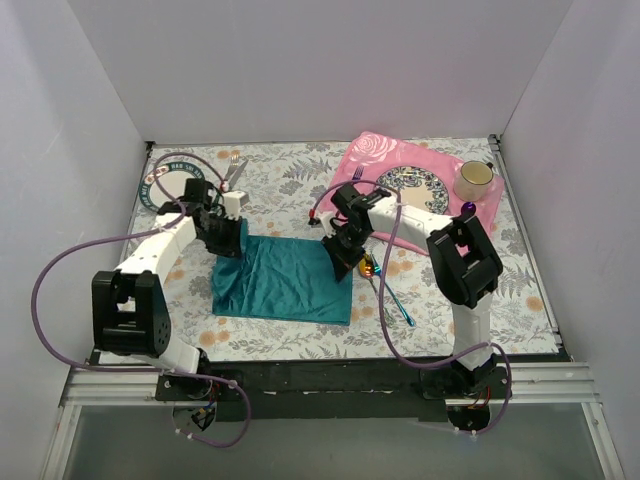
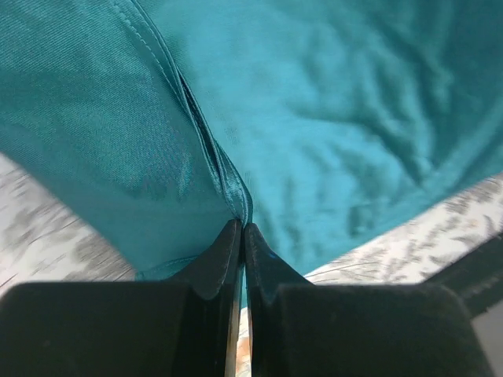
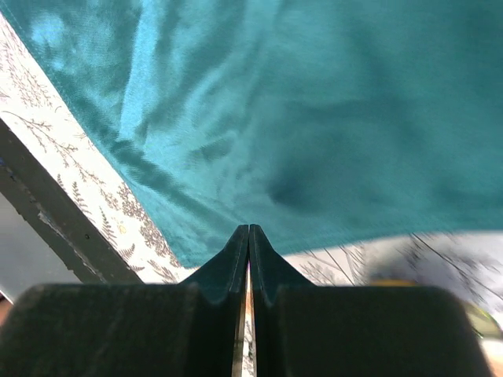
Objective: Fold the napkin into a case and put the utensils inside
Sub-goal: Fold the rectangle-folded napkin at the center of the board.
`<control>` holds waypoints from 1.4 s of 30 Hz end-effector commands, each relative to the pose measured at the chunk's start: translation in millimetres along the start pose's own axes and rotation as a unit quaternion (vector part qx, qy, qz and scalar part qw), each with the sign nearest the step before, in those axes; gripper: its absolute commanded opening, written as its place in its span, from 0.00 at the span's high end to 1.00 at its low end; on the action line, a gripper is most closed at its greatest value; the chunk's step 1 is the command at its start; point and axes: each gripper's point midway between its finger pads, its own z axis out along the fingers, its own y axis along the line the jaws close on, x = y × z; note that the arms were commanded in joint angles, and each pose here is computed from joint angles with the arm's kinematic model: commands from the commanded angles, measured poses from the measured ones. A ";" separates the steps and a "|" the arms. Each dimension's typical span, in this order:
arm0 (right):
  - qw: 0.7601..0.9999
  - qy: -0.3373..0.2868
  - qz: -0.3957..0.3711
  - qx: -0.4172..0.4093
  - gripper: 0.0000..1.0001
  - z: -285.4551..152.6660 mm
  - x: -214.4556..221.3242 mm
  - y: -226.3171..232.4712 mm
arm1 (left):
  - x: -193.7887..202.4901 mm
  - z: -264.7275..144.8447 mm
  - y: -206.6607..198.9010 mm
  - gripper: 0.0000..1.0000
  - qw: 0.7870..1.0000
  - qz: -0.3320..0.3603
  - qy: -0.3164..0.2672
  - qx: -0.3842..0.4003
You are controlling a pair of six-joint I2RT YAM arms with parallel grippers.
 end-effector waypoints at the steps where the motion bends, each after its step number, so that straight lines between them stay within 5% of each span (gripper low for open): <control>1: 0.999 -0.047 0.001 0.006 0.92 -35.5 -8.6 0.1 | -18.7 13.5 -63.2 1.00 0.997 0.007 -0.001 0.079; 9: 0.997 -0.068 0.008 0.041 0.93 -58.4 -4.1 -13.1 | -26.1 56.3 -135.4 1.00 0.988 0.031 0.019 0.149; 25: 0.996 -0.069 0.021 0.047 0.93 -56.5 0.6 -17.8 | -23.8 86.4 -196.0 1.00 0.974 0.023 0.042 0.222; 27: 0.996 -0.069 0.021 0.049 0.93 -56.2 1.7 -18.4 | -25.9 84.4 -198.8 0.92 0.972 0.024 0.038 0.231; 30: 0.996 -0.069 0.019 0.045 0.93 -55.9 2.0 -17.2 | -34.8 66.5 -202.9 0.56 0.970 0.051 0.013 0.238; 31: 0.996 -0.070 0.018 0.044 0.93 -56.4 1.7 -17.1 | -35.8 53.7 -201.7 0.43 0.969 0.068 0.004 0.237; 35: 0.996 -0.075 0.005 0.039 0.93 -58.5 -3.1 -15.0 | -36.5 18.9 -162.4 0.34 0.974 0.050 -0.028 0.219; 37: 0.997 -0.075 0.000 0.034 0.93 -57.0 -5.0 -14.1 | -32.5 6.9 -122.6 0.36 0.981 0.013 -0.032 0.191; 42: 0.996 -0.082 -0.007 0.033 0.93 -56.3 -14.5 -16.0 | -0.4 2.2 -49.4 0.59 0.993 -0.039 -0.018 0.113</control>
